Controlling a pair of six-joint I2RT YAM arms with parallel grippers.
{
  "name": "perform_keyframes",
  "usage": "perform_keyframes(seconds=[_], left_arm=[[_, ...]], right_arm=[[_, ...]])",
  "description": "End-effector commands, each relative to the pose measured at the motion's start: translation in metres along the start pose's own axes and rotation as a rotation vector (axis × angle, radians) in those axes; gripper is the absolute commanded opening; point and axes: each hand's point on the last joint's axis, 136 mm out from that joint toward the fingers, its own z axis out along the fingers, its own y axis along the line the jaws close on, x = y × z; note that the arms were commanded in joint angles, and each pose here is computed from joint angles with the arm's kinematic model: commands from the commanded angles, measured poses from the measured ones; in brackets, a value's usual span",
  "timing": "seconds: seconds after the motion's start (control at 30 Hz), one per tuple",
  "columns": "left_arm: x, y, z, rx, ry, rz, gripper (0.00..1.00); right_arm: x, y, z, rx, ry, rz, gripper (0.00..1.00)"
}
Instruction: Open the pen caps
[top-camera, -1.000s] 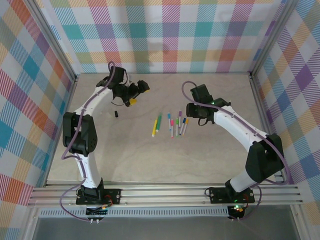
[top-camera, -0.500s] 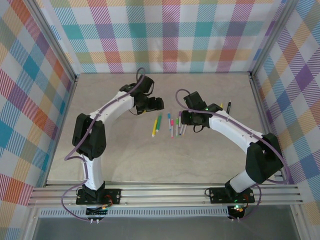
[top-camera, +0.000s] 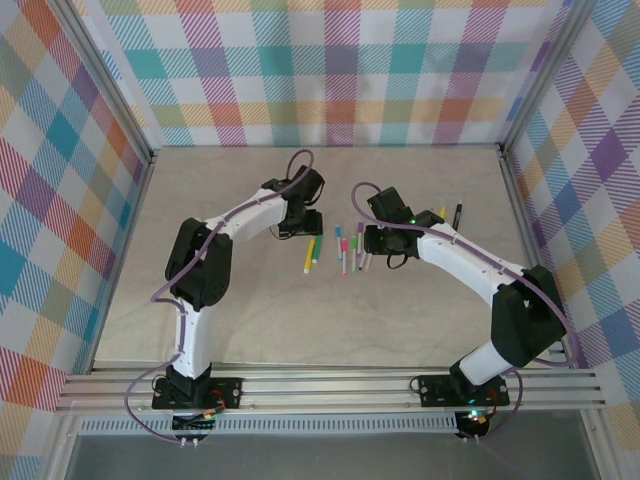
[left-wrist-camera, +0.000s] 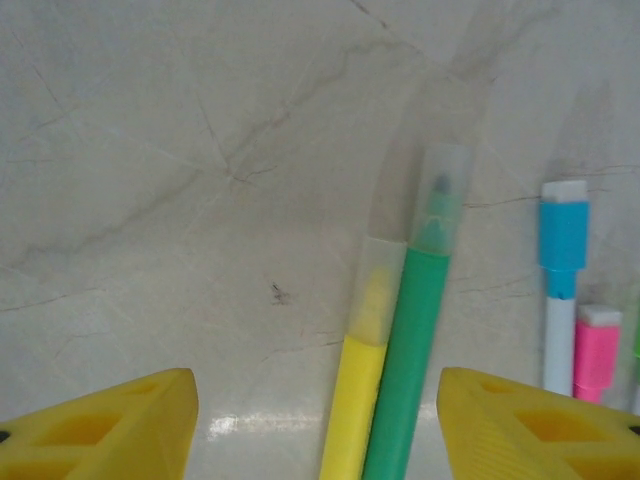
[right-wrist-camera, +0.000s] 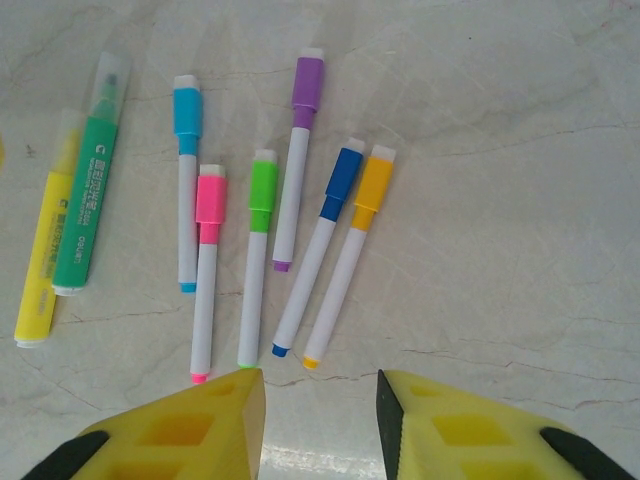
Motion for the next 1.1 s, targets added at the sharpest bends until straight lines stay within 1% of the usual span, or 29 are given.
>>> perform_keyframes(seconds=[0.0, 0.37, 0.77, 1.0, 1.07], left_arm=[[0.003, 0.0, 0.007, -0.038, 0.01, 0.021, 0.64], [0.012, -0.006, 0.025, -0.028, 0.047, 0.03, 0.62], [0.012, 0.001, 0.045, -0.09, 0.064, 0.044, 0.57], [0.008, 0.002, 0.06, -0.126, 0.076, 0.044, 0.5], [0.006, 0.001, 0.063, -0.135, 0.082, 0.045, 0.47]], right_arm=[[0.001, 0.005, -0.001, -0.021, -0.002, 0.013, 0.35], [0.004, 0.004, 0.002, -0.013, 0.011, 0.01, 0.34], [0.005, 0.003, 0.003, -0.012, 0.016, 0.016, 0.31], [0.006, 0.005, 0.005, -0.018, 0.024, 0.019, 0.29], [0.007, 0.005, 0.006, -0.022, 0.027, 0.019, 0.28]])
